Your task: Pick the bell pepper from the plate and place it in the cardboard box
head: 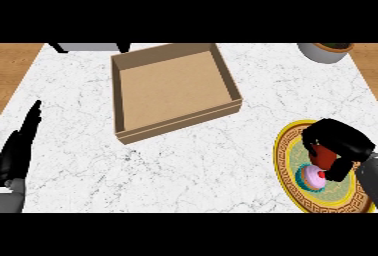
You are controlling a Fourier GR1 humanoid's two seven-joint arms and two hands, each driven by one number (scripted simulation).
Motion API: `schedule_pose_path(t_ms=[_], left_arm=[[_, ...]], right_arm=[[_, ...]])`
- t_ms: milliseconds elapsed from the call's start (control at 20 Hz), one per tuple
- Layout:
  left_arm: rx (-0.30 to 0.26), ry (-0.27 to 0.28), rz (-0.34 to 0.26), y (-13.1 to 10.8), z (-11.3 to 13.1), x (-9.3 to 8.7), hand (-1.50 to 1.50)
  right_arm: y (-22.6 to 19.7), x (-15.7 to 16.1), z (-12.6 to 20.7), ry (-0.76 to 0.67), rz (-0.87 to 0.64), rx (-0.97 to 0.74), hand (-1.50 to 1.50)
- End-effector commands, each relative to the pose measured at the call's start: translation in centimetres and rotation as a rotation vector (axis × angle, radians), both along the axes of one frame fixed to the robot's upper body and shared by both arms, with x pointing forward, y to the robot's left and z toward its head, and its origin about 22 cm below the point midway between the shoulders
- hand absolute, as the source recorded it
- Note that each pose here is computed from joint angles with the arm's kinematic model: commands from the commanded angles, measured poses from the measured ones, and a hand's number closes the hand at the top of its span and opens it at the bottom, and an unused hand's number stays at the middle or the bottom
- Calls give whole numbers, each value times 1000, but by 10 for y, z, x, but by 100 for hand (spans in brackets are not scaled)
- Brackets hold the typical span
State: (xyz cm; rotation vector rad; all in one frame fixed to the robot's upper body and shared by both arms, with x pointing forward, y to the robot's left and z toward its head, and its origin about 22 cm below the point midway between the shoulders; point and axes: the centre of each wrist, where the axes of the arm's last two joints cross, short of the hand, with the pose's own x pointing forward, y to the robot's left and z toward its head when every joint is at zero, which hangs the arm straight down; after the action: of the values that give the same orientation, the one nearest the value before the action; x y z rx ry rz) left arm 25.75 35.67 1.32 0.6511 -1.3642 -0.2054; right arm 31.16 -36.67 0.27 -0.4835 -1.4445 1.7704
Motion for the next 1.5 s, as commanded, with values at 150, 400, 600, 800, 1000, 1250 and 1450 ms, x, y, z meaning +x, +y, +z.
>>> schedule_pose_path(t_ms=[150, 400, 600, 800, 1000, 1250, 1450], left_arm=[[13, 14, 61, 12, -7, -10, 0], [10, 30, 69, 21, -1, -9, 0], [11, 34, 54, 13, -2, -10, 0], [16, 25, 18, 8, 0, -8, 0], [1, 15, 5, 20, 3, -11, 0], [-1, 2, -49, 0, 3, 0, 0], [8, 2, -36, -3, -1, 10, 0]], right_arm=[[34, -7, -29, -61, -642, 108, 150], [78, 4, -10, -212, -907, 130, 150], [143, 17, 46, -452, -924, 246, 150], [220, 4, 91, -572, -892, 267, 150], [274, -21, 131, -566, -874, 280, 150], [313, 9, 176, -517, -890, 422, 150], [327, 35, 193, -474, -909, 496, 150]])
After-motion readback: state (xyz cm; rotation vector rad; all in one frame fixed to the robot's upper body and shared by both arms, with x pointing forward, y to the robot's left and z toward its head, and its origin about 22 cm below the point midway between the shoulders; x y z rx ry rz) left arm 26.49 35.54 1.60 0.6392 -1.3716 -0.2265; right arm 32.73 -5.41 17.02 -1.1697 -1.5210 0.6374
